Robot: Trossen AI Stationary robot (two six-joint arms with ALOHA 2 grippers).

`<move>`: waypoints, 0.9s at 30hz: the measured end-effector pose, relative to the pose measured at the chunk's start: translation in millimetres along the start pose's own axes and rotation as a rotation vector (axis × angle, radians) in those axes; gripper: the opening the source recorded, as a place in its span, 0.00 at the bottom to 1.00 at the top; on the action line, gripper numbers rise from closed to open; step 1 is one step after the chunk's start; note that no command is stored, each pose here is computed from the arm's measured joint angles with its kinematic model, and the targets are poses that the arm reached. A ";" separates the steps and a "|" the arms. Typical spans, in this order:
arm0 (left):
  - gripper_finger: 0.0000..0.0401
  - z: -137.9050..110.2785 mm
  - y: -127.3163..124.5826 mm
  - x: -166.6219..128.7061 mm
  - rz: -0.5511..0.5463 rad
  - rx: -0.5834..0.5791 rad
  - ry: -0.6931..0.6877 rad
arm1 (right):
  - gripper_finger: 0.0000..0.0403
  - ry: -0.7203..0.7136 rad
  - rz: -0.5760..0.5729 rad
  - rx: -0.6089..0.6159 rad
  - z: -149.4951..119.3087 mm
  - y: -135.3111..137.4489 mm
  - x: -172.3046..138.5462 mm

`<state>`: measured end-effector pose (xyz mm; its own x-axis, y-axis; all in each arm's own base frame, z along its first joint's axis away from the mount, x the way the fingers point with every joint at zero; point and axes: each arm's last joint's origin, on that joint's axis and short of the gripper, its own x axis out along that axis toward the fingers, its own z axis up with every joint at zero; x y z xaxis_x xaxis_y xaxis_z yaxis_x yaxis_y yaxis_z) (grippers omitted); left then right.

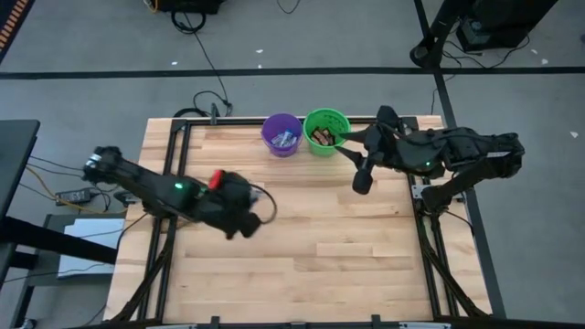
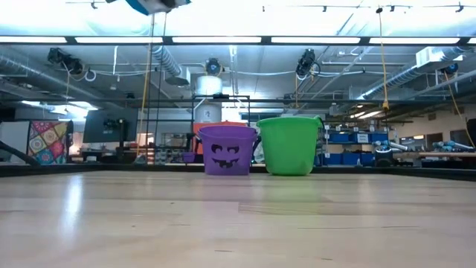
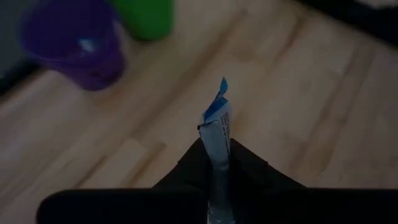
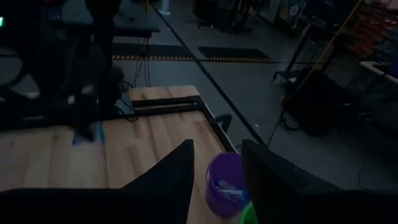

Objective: Sort candy by brand, put in halloween buckets
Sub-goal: Put the white chocolate bar into the purple bucket

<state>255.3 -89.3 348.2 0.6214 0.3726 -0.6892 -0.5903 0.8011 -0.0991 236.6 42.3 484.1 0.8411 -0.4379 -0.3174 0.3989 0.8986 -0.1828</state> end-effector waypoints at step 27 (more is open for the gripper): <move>0.10 11.7 124.8 -94.4 0.168 -0.288 -0.367 | 0.36 -0.103 -0.243 0.132 -6.7 -73.9 -77.3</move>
<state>129.0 -19.0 409.3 0.6151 0.6678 -0.4192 -0.7843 0.5729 -0.2381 139.7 9.6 515.9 0.7450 -0.6419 -0.1817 0.6317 0.7663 -0.1174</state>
